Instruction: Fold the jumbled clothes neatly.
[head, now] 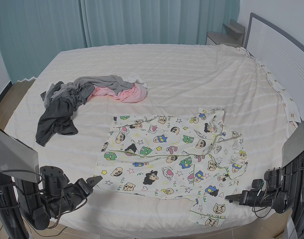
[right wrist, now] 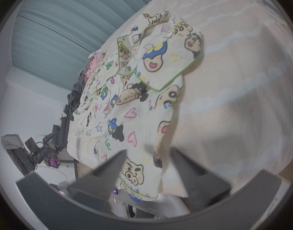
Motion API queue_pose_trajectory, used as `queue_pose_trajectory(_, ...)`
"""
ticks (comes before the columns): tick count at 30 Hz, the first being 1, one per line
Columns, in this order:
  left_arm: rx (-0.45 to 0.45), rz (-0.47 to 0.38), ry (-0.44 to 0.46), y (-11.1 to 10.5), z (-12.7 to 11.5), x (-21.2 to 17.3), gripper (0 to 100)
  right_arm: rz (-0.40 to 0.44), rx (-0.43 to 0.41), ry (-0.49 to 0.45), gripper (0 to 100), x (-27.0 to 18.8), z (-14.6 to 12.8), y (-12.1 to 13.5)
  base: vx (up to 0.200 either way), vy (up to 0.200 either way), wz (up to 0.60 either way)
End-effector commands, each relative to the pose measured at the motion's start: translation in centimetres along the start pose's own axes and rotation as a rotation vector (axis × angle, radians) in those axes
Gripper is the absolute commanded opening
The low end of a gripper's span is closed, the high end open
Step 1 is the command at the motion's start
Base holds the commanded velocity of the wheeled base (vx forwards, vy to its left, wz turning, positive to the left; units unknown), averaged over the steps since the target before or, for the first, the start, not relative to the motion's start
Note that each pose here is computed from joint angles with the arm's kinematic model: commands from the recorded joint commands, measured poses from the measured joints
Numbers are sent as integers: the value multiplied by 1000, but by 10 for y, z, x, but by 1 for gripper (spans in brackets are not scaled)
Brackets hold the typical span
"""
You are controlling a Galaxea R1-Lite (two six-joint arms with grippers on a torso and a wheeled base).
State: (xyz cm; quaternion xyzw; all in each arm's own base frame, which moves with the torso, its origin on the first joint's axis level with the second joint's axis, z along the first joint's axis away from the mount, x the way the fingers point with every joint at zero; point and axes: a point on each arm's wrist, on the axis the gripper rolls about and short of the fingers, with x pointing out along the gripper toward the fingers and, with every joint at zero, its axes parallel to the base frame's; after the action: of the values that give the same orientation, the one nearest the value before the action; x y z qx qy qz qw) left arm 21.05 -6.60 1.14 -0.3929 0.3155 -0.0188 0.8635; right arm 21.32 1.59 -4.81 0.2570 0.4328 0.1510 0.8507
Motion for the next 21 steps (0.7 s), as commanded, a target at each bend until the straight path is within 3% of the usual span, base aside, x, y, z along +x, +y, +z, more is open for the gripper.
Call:
queue_pose_trajectory(1,0,1,0,1,-1,-2,100,18,-22,8,100,5,-1,5,0,0,0)
queue_pose_trajectory(18,-2,2,-4,1,0,-2,100,52,-97,-26,100,44,2,36,0,0,0)
queue_pose_trajectory(19,-2,2,-4,1,0,-2,100,52,-97,-26,0,44,2,36,0,0,0)
queue_pose_trajectory(21,-4,3,-6,2,0,-2,100,48,-98,-26,0,46,2,35,0,0,0)
